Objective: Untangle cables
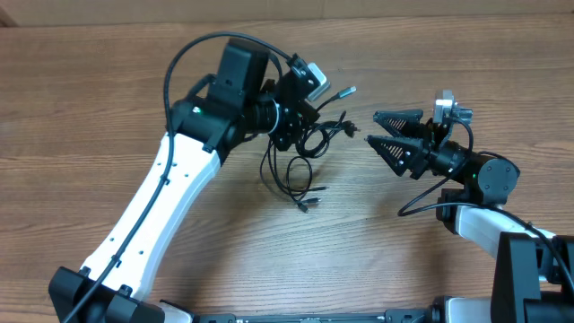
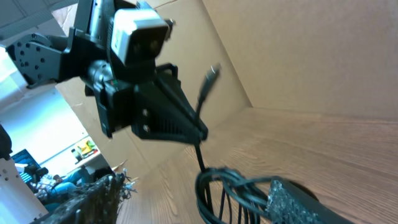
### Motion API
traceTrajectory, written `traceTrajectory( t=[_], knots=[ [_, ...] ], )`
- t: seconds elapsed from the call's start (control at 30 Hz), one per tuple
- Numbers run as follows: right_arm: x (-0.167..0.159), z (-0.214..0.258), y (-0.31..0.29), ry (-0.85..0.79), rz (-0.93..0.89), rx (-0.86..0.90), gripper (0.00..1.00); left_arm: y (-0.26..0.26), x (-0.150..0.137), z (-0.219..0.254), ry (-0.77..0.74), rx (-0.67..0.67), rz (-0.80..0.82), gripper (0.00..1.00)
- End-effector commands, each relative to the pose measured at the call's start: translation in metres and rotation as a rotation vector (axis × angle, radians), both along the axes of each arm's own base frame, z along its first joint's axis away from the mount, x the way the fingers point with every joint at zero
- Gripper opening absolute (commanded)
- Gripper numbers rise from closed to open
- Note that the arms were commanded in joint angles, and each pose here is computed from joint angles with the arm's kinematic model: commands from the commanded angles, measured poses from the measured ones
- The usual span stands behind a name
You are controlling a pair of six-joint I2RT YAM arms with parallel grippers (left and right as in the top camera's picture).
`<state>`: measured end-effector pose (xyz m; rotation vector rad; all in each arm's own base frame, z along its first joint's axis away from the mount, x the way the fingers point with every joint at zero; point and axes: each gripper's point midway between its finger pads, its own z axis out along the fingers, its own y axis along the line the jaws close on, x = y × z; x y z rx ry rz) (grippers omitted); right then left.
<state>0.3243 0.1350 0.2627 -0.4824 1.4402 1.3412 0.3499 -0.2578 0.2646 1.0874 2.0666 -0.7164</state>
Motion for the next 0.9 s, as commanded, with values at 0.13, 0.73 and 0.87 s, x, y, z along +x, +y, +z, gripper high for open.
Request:
traceTrajectory(
  t=[0.13,0.73,0.87],
  knots=[
    [0.004,0.004,-0.002,-0.01,-0.019,0.008,0.76,-0.006,-0.015,0.054,-0.058,-0.15,-0.096,0.04],
    [0.007,0.001,-0.003,0.014,-0.029,0.012,0.78,-0.003,-0.021,0.103,-0.126,-0.313,-0.146,0.04],
    [0.007,0.001,-0.003,0.012,-0.029,0.011,0.79,-0.004,-0.018,0.116,-0.137,-0.363,-0.149,0.04]
  ],
)
